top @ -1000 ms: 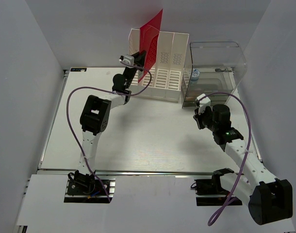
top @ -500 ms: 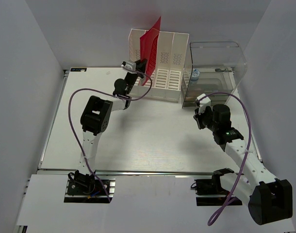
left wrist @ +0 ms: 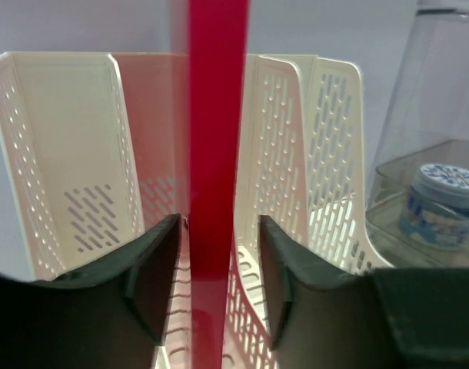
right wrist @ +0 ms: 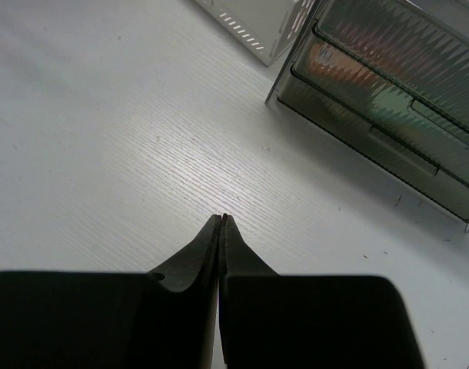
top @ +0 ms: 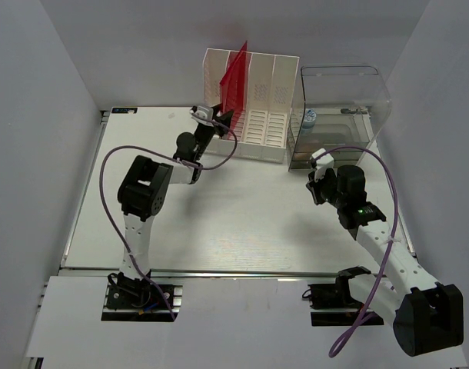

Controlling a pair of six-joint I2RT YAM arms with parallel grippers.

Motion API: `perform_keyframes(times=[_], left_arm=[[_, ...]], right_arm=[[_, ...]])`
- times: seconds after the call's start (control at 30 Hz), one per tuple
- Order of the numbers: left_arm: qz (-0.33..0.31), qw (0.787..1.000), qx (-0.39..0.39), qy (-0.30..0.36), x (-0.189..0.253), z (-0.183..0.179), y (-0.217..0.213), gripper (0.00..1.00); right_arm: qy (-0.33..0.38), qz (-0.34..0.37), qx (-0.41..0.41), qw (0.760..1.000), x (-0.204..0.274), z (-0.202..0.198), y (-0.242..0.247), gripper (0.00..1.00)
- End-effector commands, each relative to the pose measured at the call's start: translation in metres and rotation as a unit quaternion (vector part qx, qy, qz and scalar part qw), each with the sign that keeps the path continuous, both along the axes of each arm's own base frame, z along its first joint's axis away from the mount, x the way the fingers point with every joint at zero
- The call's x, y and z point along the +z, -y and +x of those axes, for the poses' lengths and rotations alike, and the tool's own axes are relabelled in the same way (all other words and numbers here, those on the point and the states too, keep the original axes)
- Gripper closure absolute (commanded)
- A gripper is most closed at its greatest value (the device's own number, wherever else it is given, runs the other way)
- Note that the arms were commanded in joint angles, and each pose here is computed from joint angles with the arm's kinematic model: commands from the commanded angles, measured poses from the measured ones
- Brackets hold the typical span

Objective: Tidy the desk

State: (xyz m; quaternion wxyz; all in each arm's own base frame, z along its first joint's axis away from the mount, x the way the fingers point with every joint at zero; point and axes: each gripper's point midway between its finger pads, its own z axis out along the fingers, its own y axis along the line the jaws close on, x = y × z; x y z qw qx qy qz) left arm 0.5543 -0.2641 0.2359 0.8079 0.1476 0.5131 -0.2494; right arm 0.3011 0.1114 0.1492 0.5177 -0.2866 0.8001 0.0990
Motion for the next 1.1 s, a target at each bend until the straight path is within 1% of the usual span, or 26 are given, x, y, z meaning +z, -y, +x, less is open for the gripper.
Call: perform_keyframes(times=[0.0,0.07,0.1,0.13,0.2,0.27,0.3,0.4,0.43,0.47,0.5,0.53,0.57,0.6,0.63,0.67,0.73,0.77,0.8,0.83,0.87,0.93,0.97,1.07], left_arm=[[-0.11,0.958,-0.006,0.265,0.163,-0.095,-0.034,0.39],[-0.109,0.959,-0.009,0.262,0.163,-0.1,-0.035,0.37],[-0.11,0.957,-0.01,0.267,0.17,-0.107,-0.038,0.25],[-0.107,0.96,-0.01,0.258,0.164,-0.109,-0.039,0.22],[-0.109,0.957,-0.01,0.267,0.177,-0.121,-0.044,0.14],[-0.106,0.958,-0.008,0.267,0.179,-0.131,-0.048,0.12],[-0.112,0.952,-0.01,0.284,0.197,-0.147,-0.053,0.12],[-0.118,0.958,-0.015,0.261,0.197,-0.165,-0.062,0.09],[-0.126,0.954,-0.016,0.273,0.219,-0.185,-0.074,0.09],[-0.122,0.962,-0.02,0.245,0.208,-0.19,-0.076,0.09],[-0.117,0.975,-0.013,0.189,0.196,-0.182,-0.08,0.09],[-0.12,0.975,-0.012,0.189,0.216,-0.204,-0.089,0.09],[-0.085,0.992,-0.011,0.089,0.18,-0.187,-0.082,0.08],[-0.069,0.996,-0.011,0.055,0.175,-0.189,-0.082,0.07],[-0.057,0.997,-0.018,0.038,0.183,-0.201,-0.083,0.07],[-0.022,0.998,-0.024,-0.046,0.157,-0.195,-0.077,0.07],[0.004,0.994,-0.031,-0.109,0.14,-0.201,-0.075,0.05],[0.031,0.984,-0.033,-0.173,0.112,-0.207,-0.076,0.02],[0.043,0.98,-0.033,-0.193,0.109,-0.21,-0.077,0.02],[0.062,0.966,-0.028,-0.25,0.084,-0.217,-0.081,0.02],[0.073,0.957,-0.025,-0.281,0.068,-0.222,-0.084,0.02],[0.099,0.94,-0.029,-0.324,0.041,-0.232,-0.085,0.02],[0.122,0.927,-0.04,-0.352,0.022,-0.241,-0.086,0.02],[0.168,0.906,-0.071,-0.383,-0.018,-0.259,-0.084,0.02]], right_arm=[[0.022,0.004,0.006,1.0,0.011,0.004,-0.001,1.0],[0.023,0.003,0.008,1.0,0.011,0.003,-0.002,1.0],[0.025,0.003,0.008,1.0,0.011,0.004,-0.002,1.0],[0.024,0.002,0.007,1.0,0.01,0.004,-0.001,1.0],[0.022,-0.001,0.007,1.0,0.008,0.004,0.0,1.0],[0.02,-0.005,0.01,1.0,0.005,0.003,0.001,1.0],[0.018,-0.007,0.012,1.0,0.003,0.004,0.001,1.0],[0.015,-0.011,0.027,0.999,0.001,0.001,-0.001,0.99],[0.01,-0.009,0.039,0.999,0.0,-0.002,-0.004,0.78],[0.008,-0.009,0.044,0.999,-0.001,-0.003,-0.005,0.68],[0.01,-0.007,0.052,0.999,0.001,-0.005,-0.007,0.58],[0.008,-0.003,0.059,0.998,0.001,-0.007,-0.009,0.46],[0.009,0.0,0.062,0.998,0.003,-0.008,-0.01,0.41],[0.008,0.001,0.067,0.998,0.003,-0.009,-0.011,0.29],[0.01,0.003,0.068,0.998,0.005,-0.01,-0.011,0.21],[0.009,0.004,0.07,0.997,0.005,-0.011,-0.011,0.11],[0.011,0.012,0.069,0.997,0.008,-0.012,-0.01,0.11],[0.011,0.018,0.068,0.997,0.01,-0.013,-0.011,0.11],[0.01,0.025,0.058,0.998,0.013,-0.011,-0.008,0.11],[0.005,0.036,0.049,0.998,0.016,-0.011,-0.007,0.11],[0.002,0.043,0.042,0.998,0.018,-0.01,-0.007,0.11],[0.005,0.052,0.009,0.999,0.024,-0.002,0.001,0.11],[0.002,0.057,-0.007,0.998,0.025,0.0,0.006,0.11],[0.006,0.063,-0.03,0.998,0.033,0.004,0.014,0.11]])
